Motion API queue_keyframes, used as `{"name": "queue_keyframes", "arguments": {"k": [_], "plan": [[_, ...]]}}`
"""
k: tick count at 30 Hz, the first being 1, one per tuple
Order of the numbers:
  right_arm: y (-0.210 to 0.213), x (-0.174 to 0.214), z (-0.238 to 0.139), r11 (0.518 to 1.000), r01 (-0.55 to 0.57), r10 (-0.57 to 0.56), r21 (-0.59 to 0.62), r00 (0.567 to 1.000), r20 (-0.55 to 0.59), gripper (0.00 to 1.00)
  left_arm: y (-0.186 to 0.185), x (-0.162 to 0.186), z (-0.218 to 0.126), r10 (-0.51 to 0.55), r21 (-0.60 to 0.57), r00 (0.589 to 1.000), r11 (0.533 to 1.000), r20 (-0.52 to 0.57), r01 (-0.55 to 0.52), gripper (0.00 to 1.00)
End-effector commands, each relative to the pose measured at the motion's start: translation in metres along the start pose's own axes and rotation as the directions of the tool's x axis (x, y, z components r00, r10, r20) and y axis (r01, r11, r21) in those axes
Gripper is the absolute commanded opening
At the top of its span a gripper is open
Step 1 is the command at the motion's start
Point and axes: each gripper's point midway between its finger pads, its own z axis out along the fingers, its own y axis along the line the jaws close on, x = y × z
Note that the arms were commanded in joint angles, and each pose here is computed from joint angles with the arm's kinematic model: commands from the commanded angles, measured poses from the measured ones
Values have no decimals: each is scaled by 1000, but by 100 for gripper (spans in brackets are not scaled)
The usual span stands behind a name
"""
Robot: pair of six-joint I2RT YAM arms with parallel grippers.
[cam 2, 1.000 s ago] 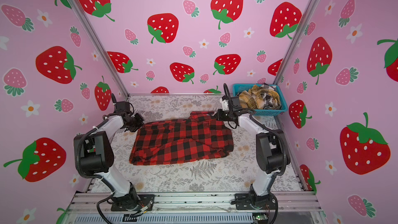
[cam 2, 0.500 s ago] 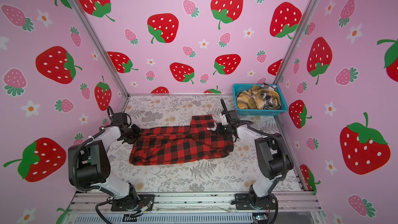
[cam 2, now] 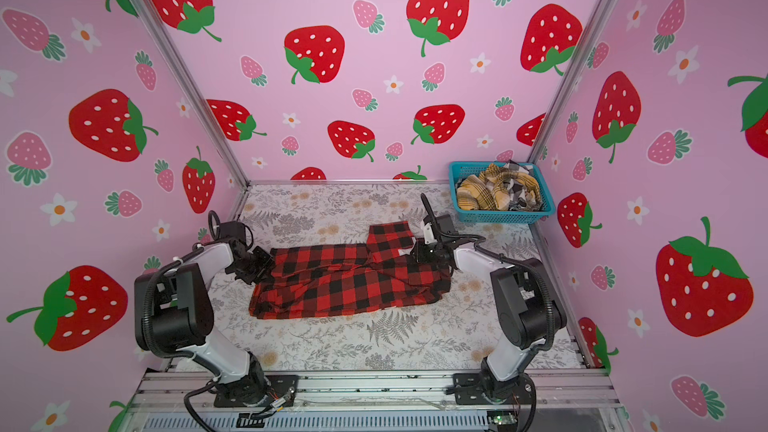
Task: Fold and stack the long sleeve shirts
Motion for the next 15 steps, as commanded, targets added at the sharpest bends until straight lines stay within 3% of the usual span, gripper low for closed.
{"name": "queue_keyframes", "arguments": {"k": [1, 3, 6, 12, 15], "plan": [[5, -18, -23, 999, 19, -21, 37, 998, 55, 45, 2, -20, -55, -5, -65, 991, 998, 133, 13, 57], [9, -29, -35, 998, 30, -35, 56, 996, 83, 50, -1, -26, -77, 7, -74, 984, 997, 177, 6, 58], [11, -53, -49, 993, 50, -62, 105, 991, 120, 68, -21, -20, -83, 24, -4, 988, 1000, 152, -24, 42], [9, -99, -25, 988, 73, -87, 139, 991, 97, 68, -67, 14, -37, 100, 86, 995, 991, -15, -98, 9], [7, -119, -3, 986, 85, -95, 146, 993, 69, 68, -70, 23, -18, 105, 66, 993, 993, -53, -102, 0]]}}
